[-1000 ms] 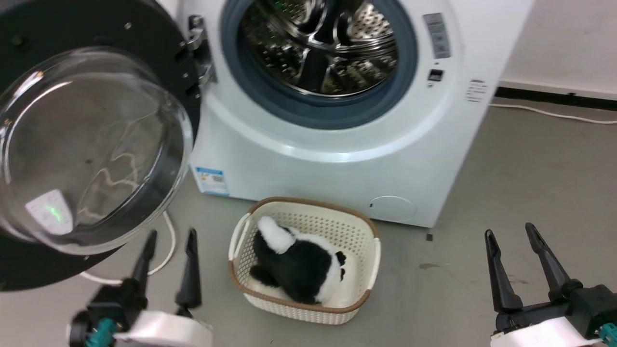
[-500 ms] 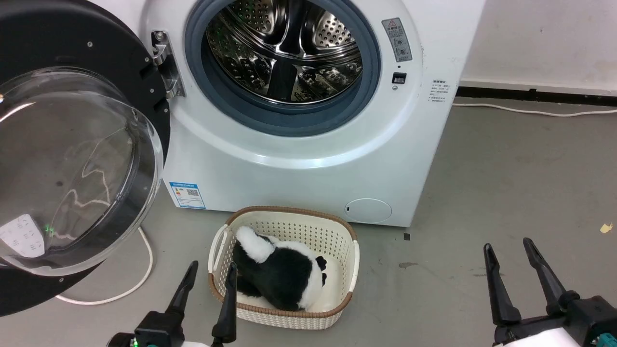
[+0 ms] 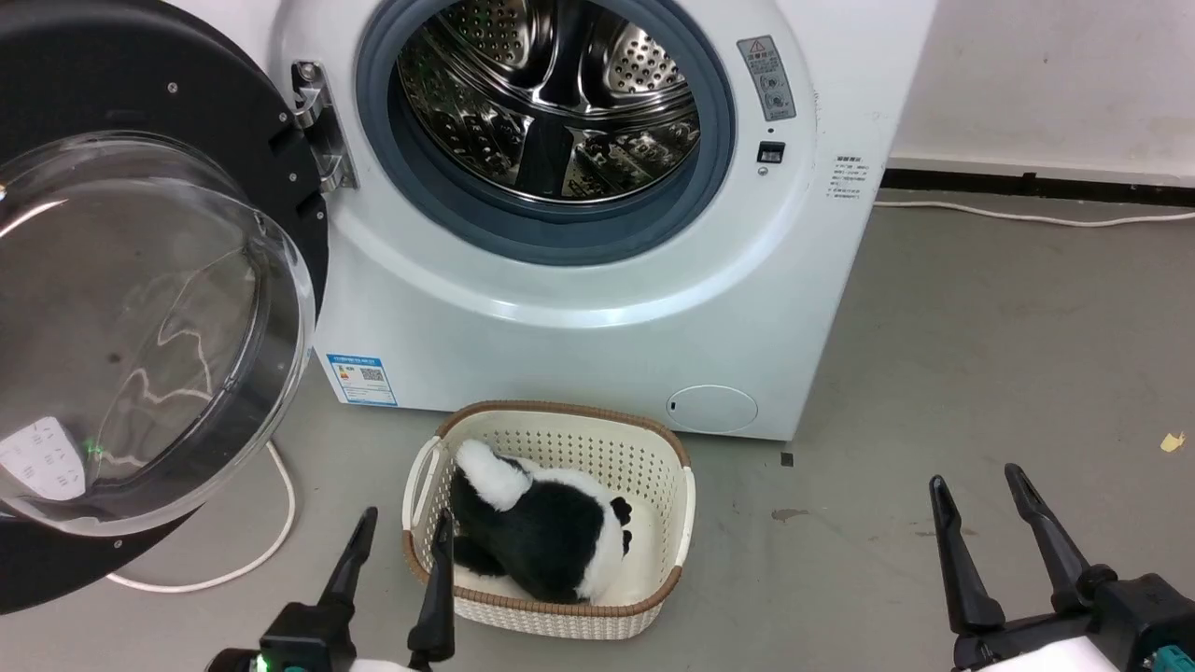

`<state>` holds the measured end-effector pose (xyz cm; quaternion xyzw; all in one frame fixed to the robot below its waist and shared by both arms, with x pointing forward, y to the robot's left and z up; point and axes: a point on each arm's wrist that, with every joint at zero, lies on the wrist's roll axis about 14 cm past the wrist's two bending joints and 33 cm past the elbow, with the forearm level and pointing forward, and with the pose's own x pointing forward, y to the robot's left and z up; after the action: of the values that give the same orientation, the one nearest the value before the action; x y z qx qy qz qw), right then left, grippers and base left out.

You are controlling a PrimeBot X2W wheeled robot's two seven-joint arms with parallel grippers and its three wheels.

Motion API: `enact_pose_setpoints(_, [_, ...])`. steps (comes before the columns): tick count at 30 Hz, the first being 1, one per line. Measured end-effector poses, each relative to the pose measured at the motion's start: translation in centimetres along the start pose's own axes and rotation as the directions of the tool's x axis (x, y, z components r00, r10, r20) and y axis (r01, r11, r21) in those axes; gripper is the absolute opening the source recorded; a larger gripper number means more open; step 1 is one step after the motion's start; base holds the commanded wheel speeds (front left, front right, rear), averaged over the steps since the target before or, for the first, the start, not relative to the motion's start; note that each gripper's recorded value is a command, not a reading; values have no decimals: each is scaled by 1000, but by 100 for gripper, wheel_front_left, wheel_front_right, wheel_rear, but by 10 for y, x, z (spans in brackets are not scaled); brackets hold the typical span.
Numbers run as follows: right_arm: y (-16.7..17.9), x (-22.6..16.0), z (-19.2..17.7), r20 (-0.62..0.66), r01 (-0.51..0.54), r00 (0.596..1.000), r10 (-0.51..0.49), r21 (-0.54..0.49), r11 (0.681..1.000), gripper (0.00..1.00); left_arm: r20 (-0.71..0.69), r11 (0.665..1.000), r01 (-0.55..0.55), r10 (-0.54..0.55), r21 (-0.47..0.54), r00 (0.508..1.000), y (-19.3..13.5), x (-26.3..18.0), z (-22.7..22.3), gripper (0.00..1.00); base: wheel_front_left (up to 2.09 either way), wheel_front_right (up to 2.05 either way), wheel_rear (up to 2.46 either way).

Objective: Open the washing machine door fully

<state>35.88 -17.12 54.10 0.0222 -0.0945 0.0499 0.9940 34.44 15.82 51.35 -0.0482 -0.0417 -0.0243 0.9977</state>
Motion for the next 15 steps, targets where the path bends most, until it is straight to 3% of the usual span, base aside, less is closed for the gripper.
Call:
enact_pose_setpoints(1, [0,0,0,-1,-1,1000,1,0,1000,100,9,1000,-5,5,-6,1000,0,1,3,100,0,0,0])
enact_pose_setpoints(2, [0,0,0,-1,-1,1000,1,0,1000,0,17,1000,-6,6,-9,1000,0,1,5,0,0,0,0])
enact_pose_setpoints(15, [0,0,-3,-24,-2,1000,2,-4,1000,0,0,1000,-8,8,-1,1000,1,3,4,0,0,0,0])
